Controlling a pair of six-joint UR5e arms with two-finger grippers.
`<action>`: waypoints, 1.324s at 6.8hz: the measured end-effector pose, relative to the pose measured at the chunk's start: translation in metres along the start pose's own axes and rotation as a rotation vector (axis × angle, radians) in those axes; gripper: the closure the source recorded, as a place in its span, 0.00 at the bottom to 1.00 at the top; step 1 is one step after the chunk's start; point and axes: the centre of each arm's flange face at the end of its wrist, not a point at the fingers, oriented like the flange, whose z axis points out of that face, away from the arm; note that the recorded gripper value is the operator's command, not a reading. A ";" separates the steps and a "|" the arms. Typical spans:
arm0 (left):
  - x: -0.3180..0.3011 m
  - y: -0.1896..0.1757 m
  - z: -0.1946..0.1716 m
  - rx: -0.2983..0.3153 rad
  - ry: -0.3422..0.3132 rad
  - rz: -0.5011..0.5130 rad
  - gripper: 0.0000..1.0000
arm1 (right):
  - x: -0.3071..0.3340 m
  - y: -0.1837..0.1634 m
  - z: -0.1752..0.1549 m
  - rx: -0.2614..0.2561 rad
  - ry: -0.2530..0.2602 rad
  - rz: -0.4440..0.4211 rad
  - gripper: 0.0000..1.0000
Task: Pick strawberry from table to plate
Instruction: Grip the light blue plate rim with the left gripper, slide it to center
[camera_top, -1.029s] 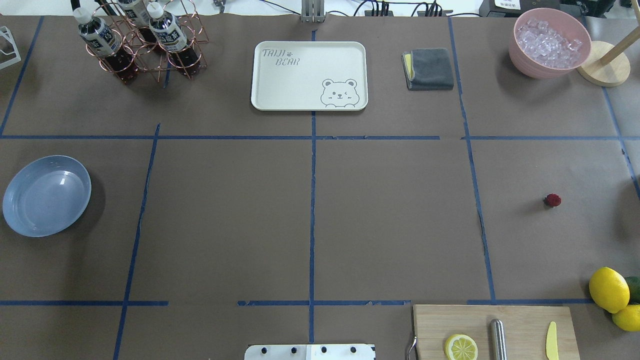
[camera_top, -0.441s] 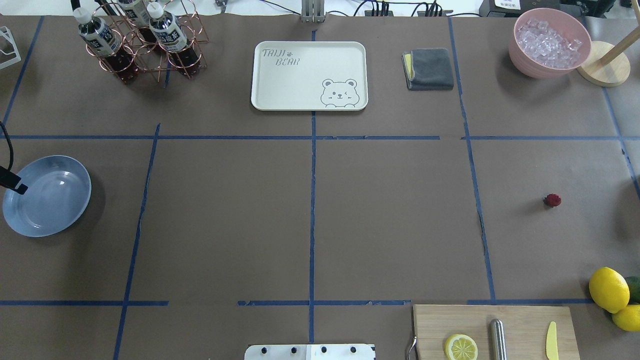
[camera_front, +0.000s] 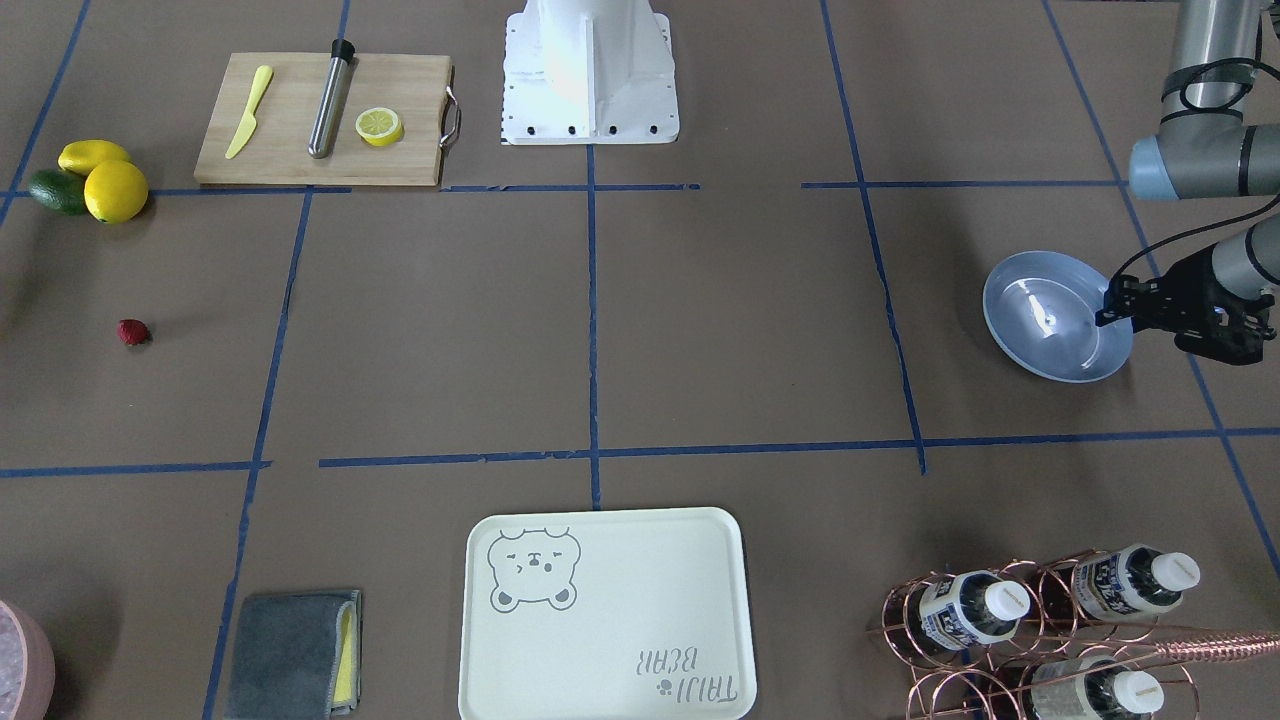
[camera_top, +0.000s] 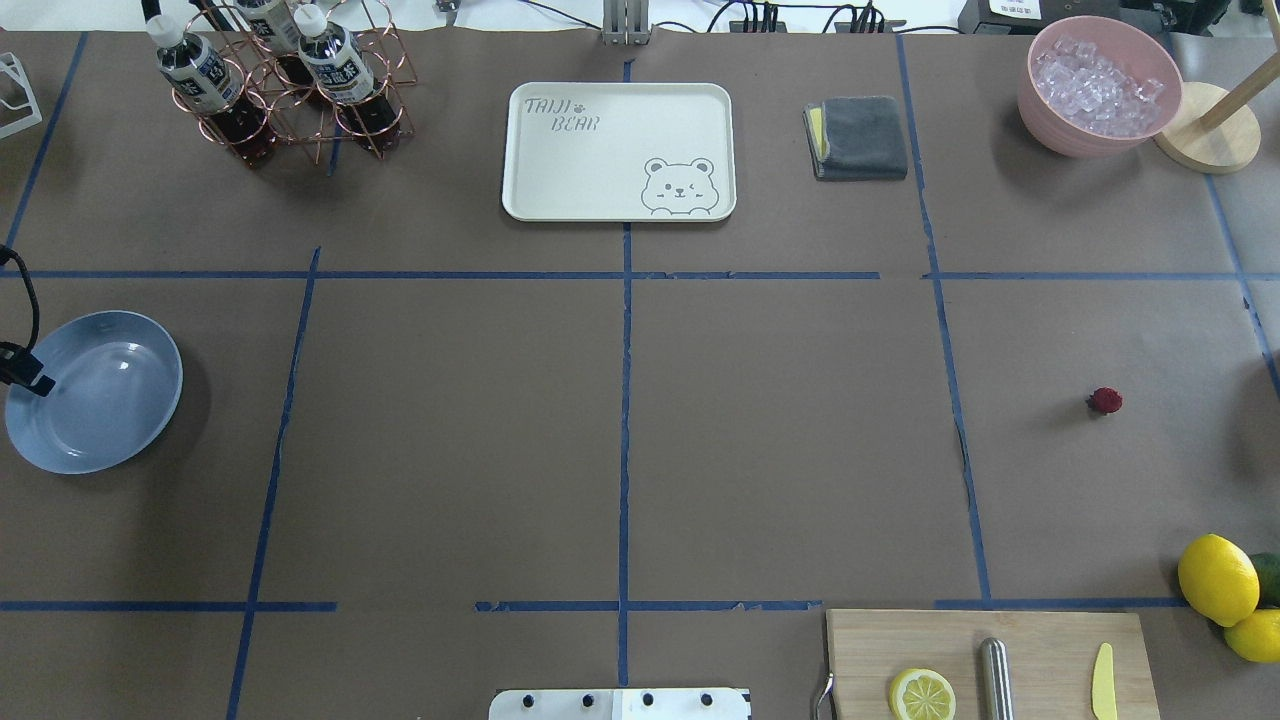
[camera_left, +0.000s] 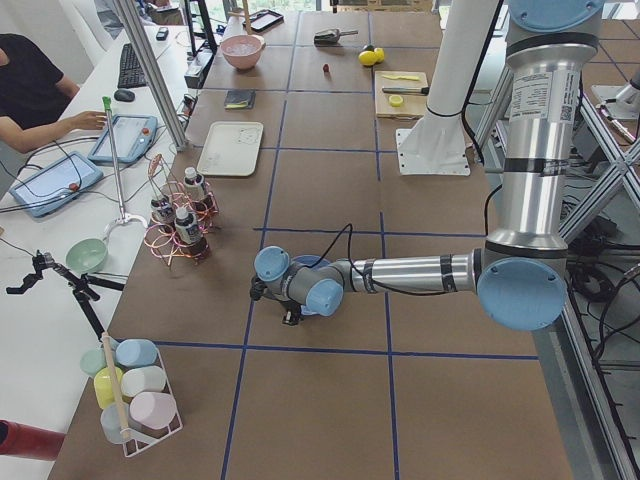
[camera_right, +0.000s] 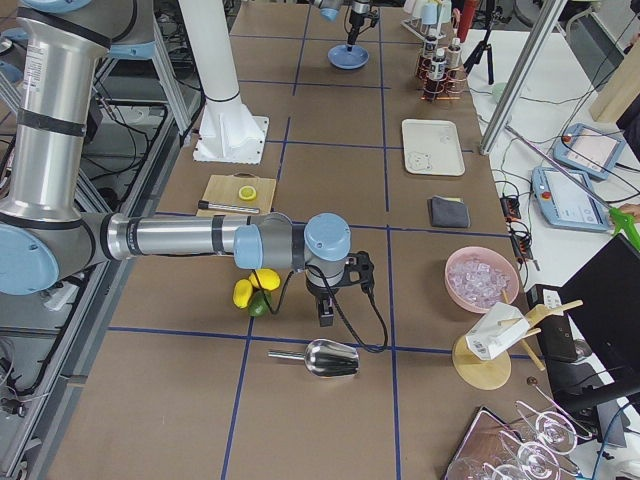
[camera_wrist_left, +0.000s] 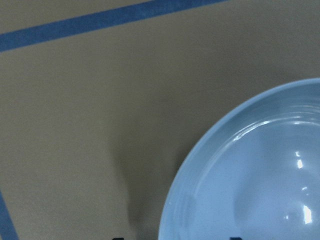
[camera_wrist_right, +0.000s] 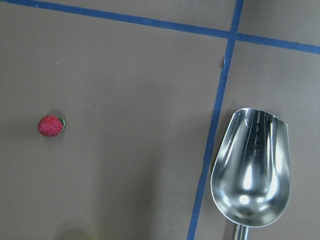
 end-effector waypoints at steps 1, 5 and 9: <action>0.002 -0.002 -0.002 0.007 -0.008 0.002 1.00 | 0.000 0.000 0.000 0.000 0.000 -0.001 0.00; 0.096 -0.024 -0.066 0.078 0.159 -0.046 1.00 | -0.001 0.000 -0.001 0.003 -0.005 -0.002 0.00; 0.352 -0.061 -0.093 0.080 0.331 -0.219 1.00 | -0.001 0.000 -0.001 0.002 -0.005 -0.001 0.00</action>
